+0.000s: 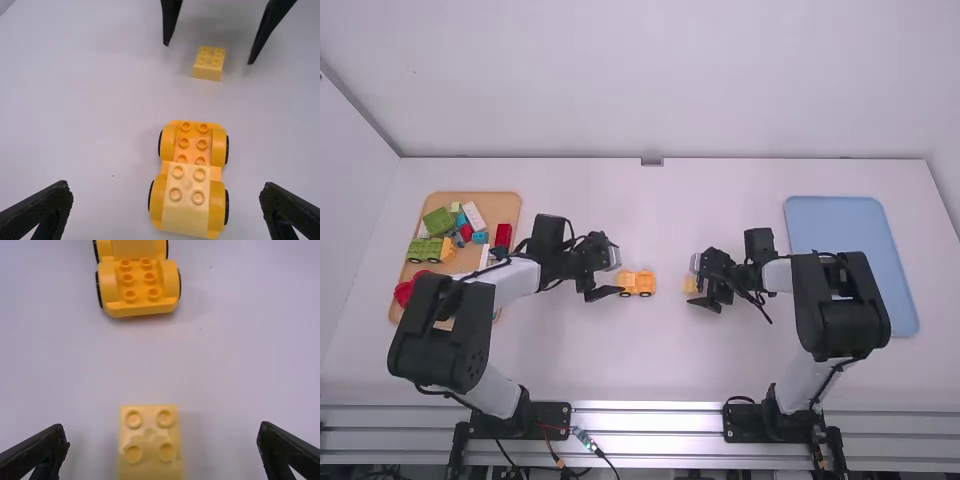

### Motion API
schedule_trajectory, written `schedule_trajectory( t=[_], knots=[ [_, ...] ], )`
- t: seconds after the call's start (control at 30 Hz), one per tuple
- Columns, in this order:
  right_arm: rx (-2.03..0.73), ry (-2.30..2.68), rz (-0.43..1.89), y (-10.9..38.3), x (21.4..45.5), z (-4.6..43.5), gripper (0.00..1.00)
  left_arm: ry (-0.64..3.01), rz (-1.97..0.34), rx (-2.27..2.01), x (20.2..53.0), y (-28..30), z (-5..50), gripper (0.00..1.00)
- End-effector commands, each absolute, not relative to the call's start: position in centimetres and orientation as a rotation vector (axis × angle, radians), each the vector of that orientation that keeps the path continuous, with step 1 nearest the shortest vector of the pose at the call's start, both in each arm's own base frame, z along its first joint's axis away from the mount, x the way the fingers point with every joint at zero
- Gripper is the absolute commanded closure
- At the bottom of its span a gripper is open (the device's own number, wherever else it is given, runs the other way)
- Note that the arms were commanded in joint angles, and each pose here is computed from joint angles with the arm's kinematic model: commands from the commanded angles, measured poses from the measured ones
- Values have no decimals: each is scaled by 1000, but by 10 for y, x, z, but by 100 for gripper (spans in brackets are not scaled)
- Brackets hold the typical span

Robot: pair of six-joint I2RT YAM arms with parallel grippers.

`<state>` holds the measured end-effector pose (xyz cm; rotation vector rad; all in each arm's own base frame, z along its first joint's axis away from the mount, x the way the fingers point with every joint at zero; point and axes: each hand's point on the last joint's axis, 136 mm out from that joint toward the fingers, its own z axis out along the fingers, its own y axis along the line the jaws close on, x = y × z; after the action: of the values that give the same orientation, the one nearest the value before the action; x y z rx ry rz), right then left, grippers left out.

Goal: Assemble lego blocks to make yellow taxi

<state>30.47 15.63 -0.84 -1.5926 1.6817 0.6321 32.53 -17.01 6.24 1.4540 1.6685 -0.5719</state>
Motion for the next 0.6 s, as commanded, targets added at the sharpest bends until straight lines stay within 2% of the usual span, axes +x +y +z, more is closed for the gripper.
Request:
schedule_trajectory(
  t=[0.0, 0.23, 0.47, 0.57],
  knots=[
    [-1599, 1648, 642, 159, 307, -4, 2, 1652, -574, 1461, 328, -172, 65, 1],
    [-1515, 1782, 630, 151, 320, -20, 4, 1654, -577, 1461, 327, -172, 65, 1],
    [-1538, 1770, 675, 158, 318, -20, 5, 1655, -576, 1461, 327, -172, 65, 1],
    [-1564, 1795, 665, 159, 317, -22, 9, 1654, -575, 1462, 327, -172, 65, 1]
  ],
)
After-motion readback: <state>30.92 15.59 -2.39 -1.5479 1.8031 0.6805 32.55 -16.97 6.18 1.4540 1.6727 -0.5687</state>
